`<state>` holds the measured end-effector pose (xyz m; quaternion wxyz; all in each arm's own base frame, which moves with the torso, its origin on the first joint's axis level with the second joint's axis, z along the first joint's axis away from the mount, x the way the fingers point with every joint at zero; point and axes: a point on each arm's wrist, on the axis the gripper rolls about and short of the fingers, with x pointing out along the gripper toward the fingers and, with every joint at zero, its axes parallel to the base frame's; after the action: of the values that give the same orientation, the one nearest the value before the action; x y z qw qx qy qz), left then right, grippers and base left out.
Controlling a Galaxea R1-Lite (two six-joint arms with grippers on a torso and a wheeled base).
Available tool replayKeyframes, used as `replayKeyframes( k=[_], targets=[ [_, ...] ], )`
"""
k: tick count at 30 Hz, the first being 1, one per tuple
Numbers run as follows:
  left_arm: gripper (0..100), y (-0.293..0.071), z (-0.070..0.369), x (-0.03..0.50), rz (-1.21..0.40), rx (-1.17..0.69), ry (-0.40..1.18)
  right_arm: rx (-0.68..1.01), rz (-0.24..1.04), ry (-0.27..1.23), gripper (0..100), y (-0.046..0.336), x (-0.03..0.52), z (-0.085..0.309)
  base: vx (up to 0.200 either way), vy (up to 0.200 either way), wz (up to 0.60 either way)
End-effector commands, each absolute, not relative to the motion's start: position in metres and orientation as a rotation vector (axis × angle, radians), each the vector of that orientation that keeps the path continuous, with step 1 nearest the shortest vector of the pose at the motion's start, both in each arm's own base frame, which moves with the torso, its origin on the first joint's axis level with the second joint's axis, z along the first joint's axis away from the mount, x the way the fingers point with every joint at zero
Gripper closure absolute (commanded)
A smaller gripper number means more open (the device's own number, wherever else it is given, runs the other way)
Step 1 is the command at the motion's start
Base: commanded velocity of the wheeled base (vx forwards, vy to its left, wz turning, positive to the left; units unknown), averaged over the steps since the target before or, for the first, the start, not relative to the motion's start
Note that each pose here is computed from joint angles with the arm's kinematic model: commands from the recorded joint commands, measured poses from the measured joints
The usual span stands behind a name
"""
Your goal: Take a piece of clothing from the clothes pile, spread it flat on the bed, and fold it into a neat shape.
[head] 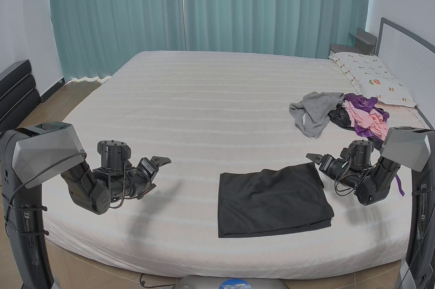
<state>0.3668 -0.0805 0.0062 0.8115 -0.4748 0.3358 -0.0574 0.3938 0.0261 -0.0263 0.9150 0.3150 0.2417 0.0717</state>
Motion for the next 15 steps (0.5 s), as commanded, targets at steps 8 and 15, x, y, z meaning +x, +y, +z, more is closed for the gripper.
replayKeyframes(
  k=[8, 15],
  targets=[
    [0, -0.0805, 0.0057, 0.3671, -0.123, -1.015, 0.717, 0.639, 0.192, 0.516, 0, 0.0391, 0.3954, -0.0323, 0.0, 0.0, 0.0],
    [0, -0.0792, 0.0061, 0.3641, -0.11, -1.018, 0.717, 0.641, 0.189, 0.519, 0, 0.0395, 0.3933, -0.0319, 0.0, 0.0, 0.0]
  ],
)
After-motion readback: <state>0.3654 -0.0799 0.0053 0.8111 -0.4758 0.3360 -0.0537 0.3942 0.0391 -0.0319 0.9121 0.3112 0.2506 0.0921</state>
